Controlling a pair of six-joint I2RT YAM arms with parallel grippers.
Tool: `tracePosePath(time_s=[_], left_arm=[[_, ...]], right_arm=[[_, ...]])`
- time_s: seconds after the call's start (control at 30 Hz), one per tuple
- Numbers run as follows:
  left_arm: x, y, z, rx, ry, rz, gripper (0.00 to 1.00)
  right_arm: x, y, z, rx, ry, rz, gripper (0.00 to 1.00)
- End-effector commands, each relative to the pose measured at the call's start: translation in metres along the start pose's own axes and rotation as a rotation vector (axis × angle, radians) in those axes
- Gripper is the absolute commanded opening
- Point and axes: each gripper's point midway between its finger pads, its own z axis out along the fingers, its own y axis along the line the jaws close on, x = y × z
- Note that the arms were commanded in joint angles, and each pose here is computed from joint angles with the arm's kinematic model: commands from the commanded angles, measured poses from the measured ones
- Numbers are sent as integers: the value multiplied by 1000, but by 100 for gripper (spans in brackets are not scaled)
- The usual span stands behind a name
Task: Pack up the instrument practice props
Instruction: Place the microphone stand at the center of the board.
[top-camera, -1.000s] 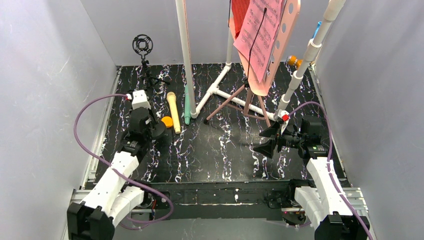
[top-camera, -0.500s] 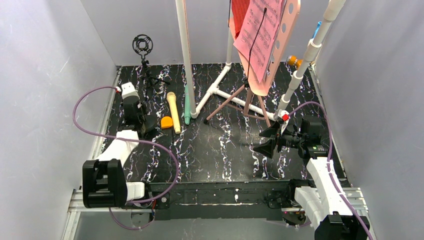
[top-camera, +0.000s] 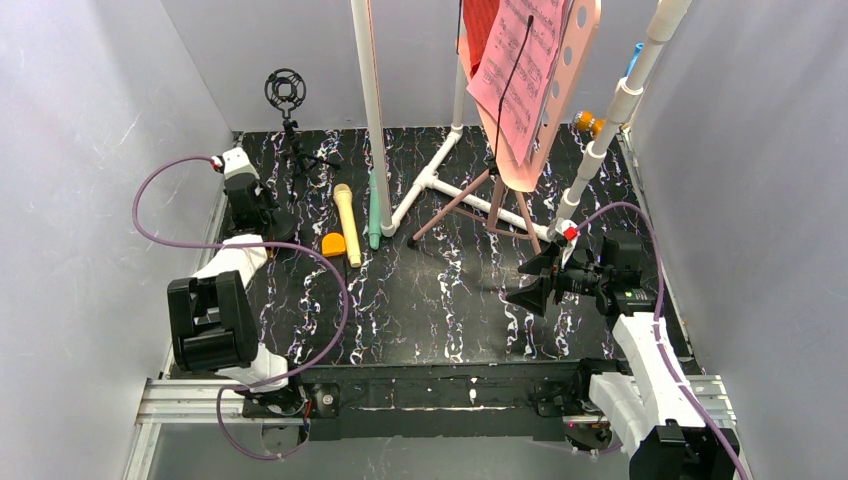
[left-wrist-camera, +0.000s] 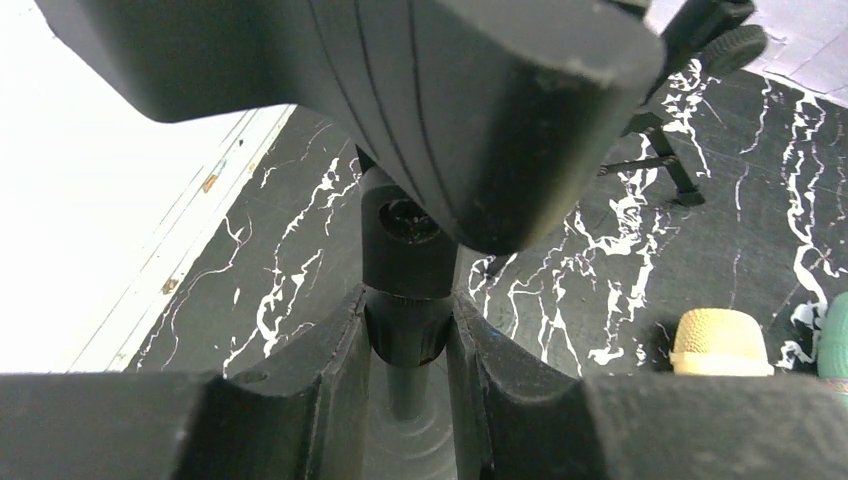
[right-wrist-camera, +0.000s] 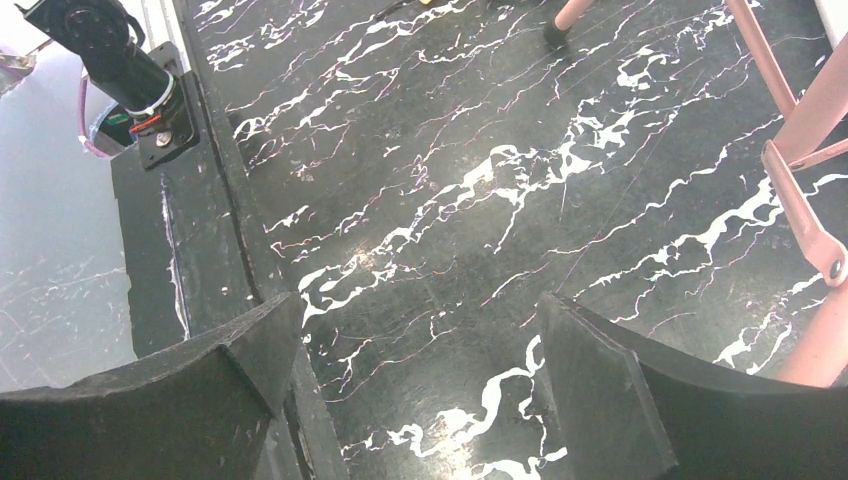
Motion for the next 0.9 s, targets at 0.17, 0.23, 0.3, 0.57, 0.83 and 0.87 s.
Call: tracePosePath(time_s=[0.17,0.23,0.3,0.57,0.83,0.87], left_arm=[[-54,5,23,-3,-130,0,10],[-48,5,25,6,-115,8,29],[-38,6,26,7,-95,11,54],[-21,9,13,19,-66,-10,87],[-11,-5,-38,126,-35,-136,98],[-12,-5,-46,129,-32,-159,98]], right_arm=[[-15,-3,0,-9,-26,-40,96],[-15,-3,0,-8,-25,-39,96],[-15,-4,0,-8,-24,-36,96],[-15,-4,1,-7,-23,-33,96],[-15,-5,1,-4,-23,-35,96],[-15,-5,1,-3,-22,-34,96]])
